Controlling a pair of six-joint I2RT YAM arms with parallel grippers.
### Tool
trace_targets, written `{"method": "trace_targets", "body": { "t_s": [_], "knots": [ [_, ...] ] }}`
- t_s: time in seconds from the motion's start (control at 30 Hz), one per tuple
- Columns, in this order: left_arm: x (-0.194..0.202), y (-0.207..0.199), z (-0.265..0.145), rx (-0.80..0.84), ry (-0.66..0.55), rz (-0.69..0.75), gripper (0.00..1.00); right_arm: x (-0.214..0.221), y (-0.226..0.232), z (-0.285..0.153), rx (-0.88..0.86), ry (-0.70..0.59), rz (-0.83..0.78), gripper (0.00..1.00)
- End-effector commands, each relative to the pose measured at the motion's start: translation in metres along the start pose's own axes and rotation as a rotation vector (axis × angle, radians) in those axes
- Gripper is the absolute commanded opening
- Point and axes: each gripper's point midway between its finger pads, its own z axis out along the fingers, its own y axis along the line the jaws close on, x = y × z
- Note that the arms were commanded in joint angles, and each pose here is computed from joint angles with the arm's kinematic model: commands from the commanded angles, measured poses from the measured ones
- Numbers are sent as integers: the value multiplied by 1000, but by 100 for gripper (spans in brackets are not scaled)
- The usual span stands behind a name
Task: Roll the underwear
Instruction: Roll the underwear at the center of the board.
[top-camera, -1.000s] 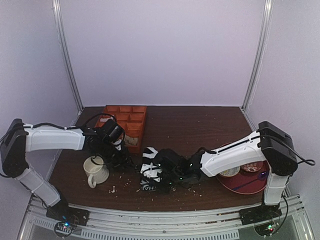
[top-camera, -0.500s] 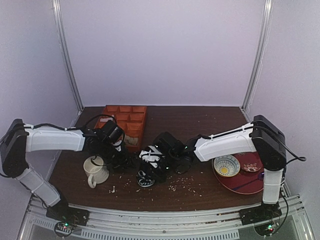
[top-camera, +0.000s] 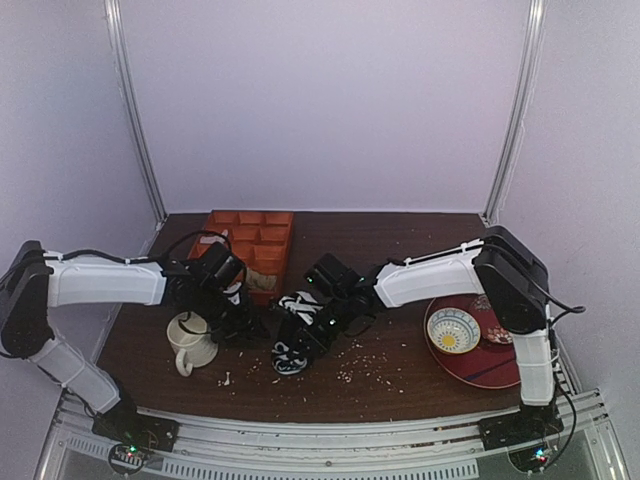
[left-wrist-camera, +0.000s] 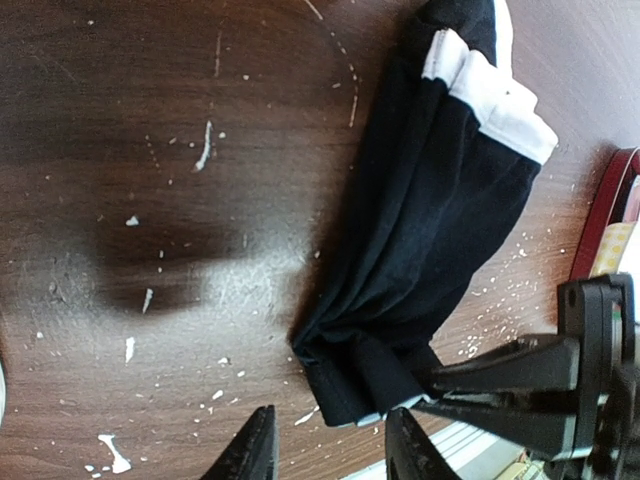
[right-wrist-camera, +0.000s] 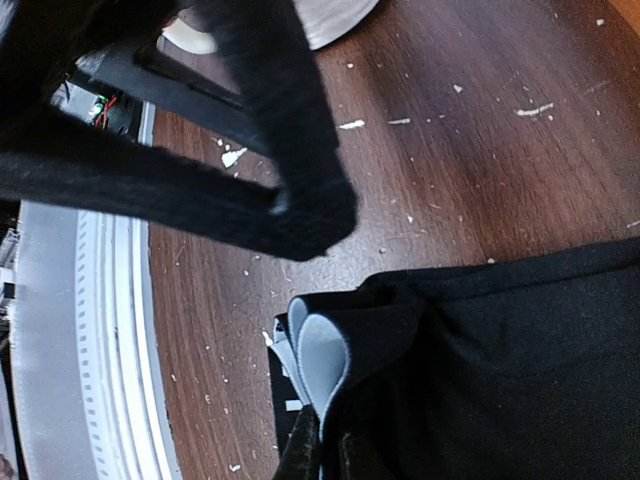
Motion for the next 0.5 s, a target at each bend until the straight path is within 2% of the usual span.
{"method": "trace_targets", "body": {
  "t_s": [0.0,0.47],
  "knots": [
    [-3,-5,-5,37,-16,19,51,3,-1,1,-84,29,92,0],
    [2,-6,-4,68,-11,71,50,-10,-30,3,-193,-4,286,0]
  ]
}}
